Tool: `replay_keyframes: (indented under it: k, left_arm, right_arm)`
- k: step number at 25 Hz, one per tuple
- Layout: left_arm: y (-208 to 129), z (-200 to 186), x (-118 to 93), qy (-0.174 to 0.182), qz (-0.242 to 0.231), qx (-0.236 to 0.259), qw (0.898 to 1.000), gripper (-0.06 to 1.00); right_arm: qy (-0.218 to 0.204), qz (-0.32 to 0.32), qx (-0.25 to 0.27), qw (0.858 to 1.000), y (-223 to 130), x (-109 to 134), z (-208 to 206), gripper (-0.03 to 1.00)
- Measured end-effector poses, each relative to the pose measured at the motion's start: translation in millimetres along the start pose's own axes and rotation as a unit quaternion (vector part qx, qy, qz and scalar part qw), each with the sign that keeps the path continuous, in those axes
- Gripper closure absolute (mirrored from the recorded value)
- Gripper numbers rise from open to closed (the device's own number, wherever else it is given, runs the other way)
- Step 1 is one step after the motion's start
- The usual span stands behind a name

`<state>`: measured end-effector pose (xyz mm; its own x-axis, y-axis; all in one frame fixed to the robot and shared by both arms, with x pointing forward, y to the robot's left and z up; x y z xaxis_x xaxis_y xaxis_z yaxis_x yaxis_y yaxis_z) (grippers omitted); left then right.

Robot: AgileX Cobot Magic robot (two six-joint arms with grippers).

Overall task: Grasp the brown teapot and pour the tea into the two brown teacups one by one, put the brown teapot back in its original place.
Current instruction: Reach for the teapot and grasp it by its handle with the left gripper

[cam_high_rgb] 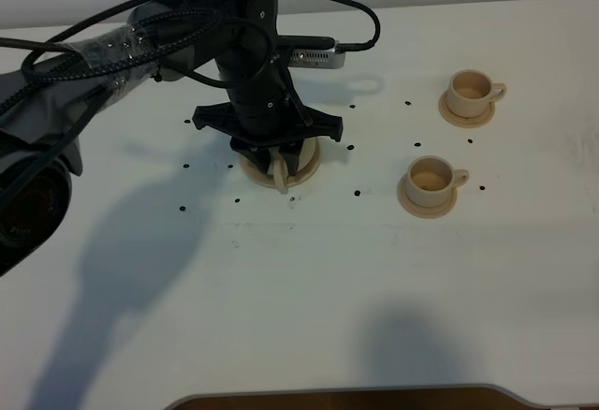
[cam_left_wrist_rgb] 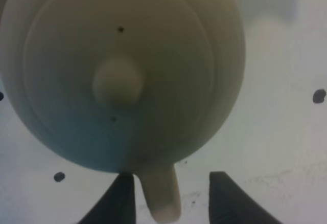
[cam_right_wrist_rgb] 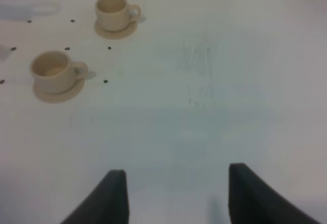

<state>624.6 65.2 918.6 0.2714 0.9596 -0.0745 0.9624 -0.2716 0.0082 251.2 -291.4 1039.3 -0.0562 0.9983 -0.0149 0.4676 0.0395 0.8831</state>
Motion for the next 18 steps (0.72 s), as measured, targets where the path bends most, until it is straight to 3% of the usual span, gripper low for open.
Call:
replay_keyframes:
  k: [18]
  left_arm:
    - [1.2,0.5,0.5,0.002,-0.042,-0.005,0.999,0.58]
  right_arm:
    - [0.000,0.000,0.000,1.000,0.0,0.0,0.0,0.53]
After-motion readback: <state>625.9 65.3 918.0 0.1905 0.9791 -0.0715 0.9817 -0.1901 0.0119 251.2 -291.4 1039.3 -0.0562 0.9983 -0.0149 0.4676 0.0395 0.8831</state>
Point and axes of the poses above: a point on each arm's last joint axis where the gripper is mounted, z pointing out along that axis toward the gripper, x along the wrist's bending axis when the last joint is at zero, y = z × x, the point moved 2 cm from there along z, pointing out along that axis toward the gripper, and after that the axes turned 1 degree about z, right-handed, at the moved point
